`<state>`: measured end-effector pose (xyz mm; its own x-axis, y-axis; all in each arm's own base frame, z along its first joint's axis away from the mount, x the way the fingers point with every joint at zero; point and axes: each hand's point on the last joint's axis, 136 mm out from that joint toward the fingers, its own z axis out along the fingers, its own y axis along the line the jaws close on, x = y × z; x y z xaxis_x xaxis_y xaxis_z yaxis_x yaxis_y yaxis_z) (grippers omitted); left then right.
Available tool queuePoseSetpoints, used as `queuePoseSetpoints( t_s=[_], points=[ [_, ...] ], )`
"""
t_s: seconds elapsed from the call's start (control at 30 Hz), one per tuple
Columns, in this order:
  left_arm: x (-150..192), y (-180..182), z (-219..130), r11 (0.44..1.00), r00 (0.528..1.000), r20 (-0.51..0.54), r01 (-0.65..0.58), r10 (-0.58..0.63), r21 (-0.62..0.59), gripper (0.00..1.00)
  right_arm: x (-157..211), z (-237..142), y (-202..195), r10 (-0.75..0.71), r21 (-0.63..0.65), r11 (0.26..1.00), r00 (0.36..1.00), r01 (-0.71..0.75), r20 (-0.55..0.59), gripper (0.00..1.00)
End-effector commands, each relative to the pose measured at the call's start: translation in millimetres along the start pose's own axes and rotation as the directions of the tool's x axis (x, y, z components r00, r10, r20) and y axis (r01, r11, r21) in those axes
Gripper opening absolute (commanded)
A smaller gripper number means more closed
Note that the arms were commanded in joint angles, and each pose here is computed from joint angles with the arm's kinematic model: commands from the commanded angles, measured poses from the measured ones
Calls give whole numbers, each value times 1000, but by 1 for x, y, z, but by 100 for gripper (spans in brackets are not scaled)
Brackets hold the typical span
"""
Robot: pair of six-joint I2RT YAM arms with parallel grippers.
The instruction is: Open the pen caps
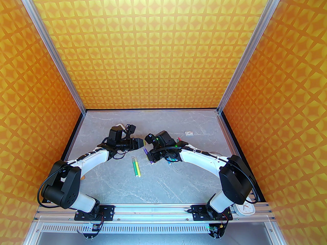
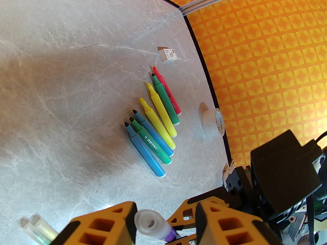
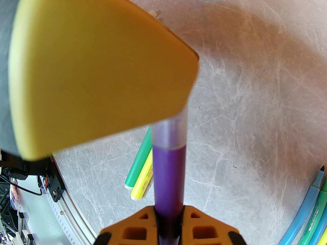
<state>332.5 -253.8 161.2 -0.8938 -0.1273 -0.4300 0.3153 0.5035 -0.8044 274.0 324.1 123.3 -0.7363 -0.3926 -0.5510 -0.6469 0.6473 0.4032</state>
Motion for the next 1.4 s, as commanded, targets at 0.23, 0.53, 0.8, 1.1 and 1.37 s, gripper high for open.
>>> queuePoseSetpoints(
  t_s=[0.23,0.53,0.8,1.1,1.37],
  points=[
    [1,-2,4,1000,1000,8,16,-16,27,48,-18,-14,3,-22,14,1000,997,21,74,3],
    [-4,4,10,998,998,30,61,-62,32,49,-17,-17,1,-25,31,999,996,23,81,3],
    [0,-3,6,999,999,23,29,-30,35,45,-20,-15,0,-22,27,999,996,20,86,3],
    [3,-2,8,999,1000,13,25,-26,35,38,-23,-14,1,-26,21,999,996,24,87,3],
    [1,-3,8,999,1000,19,24,-25,37,28,-16,-8,-1,-15,17,1000,998,14,61,3]
  ],
)
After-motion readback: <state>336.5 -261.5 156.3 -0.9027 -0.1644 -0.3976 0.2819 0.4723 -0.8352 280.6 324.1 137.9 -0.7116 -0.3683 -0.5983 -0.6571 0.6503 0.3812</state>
